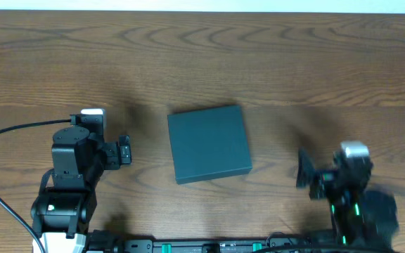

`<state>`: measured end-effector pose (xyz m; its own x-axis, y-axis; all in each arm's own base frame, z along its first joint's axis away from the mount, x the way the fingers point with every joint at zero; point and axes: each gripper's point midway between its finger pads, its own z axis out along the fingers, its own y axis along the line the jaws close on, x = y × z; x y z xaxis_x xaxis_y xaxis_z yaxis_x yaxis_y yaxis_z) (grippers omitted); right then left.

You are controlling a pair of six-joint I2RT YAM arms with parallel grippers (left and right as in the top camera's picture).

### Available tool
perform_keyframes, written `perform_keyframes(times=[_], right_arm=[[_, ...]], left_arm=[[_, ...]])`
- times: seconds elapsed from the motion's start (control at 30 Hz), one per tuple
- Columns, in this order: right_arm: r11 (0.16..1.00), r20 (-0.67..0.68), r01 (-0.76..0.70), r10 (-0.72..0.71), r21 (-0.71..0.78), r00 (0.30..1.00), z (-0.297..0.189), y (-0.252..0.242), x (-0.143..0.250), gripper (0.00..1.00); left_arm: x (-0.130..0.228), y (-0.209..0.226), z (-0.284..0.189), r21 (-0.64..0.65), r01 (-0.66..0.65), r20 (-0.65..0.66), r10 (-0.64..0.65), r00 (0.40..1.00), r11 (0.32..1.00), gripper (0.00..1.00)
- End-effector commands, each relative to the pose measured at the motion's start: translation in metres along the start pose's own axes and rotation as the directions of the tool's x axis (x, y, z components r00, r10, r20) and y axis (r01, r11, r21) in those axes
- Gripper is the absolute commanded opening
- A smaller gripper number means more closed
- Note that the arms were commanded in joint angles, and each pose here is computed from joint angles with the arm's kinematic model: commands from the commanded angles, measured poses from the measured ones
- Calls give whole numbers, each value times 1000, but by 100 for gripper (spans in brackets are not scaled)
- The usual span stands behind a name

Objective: Pack container

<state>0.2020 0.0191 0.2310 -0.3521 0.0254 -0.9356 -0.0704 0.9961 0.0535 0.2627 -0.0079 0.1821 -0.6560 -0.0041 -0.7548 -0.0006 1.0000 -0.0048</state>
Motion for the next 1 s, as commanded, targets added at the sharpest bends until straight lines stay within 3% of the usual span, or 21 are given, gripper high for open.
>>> perform_keyframes(times=[0.0, 0.13, 0.37, 0.53, 0.97], right_arm=[[999, 44, 14, -12, -50, 999, 0, 7, 25, 99], [999, 127, 13, -7, -42, 992, 29, 4, 40, 99], [997, 338, 59, -71, 44, 939, 52, -7, 27, 99], [994, 286, 47, -73, 98, 956, 65, -18, 52, 99], [996, 285, 53, -70, 67, 956, 66, -13, 52, 99]], left_arm=[[-2, 0, -1, 1, -4, 5, 4, 1000, 1000, 99], [-2, 0, -1, 1, -4, 5, 4, 1000, 1000, 99], [-2, 0, -1, 0, -4, 5, 4, 1000, 1000, 99], [-2, 0, -1, 1, -4, 5, 4, 1000, 1000, 99], [-2, 0, -1, 1, -4, 5, 4, 1000, 1000, 99]])
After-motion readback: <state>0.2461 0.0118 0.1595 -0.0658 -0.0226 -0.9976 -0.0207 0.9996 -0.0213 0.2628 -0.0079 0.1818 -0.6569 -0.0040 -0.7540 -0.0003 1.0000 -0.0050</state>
